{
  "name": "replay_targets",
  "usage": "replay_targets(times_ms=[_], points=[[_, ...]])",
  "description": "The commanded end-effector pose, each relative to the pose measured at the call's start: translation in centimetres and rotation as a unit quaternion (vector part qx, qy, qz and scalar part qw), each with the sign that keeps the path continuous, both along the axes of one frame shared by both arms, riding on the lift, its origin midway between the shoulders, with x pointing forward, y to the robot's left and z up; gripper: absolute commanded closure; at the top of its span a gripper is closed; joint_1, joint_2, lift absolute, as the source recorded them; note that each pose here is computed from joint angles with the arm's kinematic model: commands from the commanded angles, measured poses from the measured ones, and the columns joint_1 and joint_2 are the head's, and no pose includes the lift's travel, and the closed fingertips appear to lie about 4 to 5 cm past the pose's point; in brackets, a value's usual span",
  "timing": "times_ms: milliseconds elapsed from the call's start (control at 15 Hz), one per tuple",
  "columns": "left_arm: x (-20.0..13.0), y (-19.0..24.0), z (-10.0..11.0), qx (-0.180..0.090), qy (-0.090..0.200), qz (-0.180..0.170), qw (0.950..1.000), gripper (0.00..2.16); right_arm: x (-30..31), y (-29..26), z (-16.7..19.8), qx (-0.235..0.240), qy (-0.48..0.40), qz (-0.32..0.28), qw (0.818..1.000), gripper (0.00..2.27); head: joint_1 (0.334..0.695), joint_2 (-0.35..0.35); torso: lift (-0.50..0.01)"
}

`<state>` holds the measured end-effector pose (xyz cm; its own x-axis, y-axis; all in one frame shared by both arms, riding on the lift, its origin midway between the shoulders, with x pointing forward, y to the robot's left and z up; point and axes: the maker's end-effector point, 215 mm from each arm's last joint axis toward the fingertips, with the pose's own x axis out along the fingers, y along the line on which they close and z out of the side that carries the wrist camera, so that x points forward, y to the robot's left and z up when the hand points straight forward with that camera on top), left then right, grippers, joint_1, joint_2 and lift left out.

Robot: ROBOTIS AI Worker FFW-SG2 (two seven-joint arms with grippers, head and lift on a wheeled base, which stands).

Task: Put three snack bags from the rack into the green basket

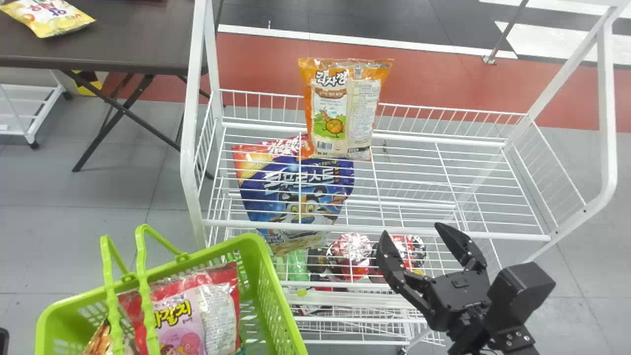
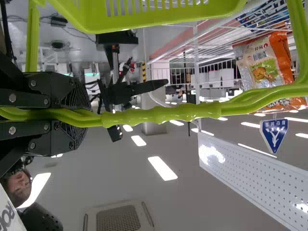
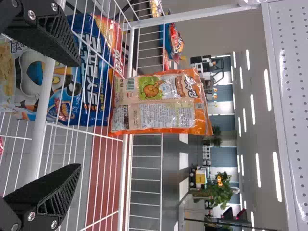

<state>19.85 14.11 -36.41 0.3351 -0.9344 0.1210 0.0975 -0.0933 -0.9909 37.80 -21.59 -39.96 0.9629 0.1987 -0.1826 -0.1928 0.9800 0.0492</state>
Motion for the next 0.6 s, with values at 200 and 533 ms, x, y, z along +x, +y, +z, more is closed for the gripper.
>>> replay_targets(times_ms=[200, 533], points=[[-0.11, 0.06, 0.32, -0.006, -0.002, 0.0, 1.0, 2.15, -0.61, -0.34, 0.31, 0.004, -0.006, -0.006, 1.0, 0.07, 0.695, -0.158, 0.0], [-0.2, -0.11, 0.34, -0.008, -0.001, -0.003, 1.0, 2.15, -0.82, -0.76, 0.79, 0.011, -0.014, -0.01, 1.0, 0.07, 0.695, -0.175, 0.0]])
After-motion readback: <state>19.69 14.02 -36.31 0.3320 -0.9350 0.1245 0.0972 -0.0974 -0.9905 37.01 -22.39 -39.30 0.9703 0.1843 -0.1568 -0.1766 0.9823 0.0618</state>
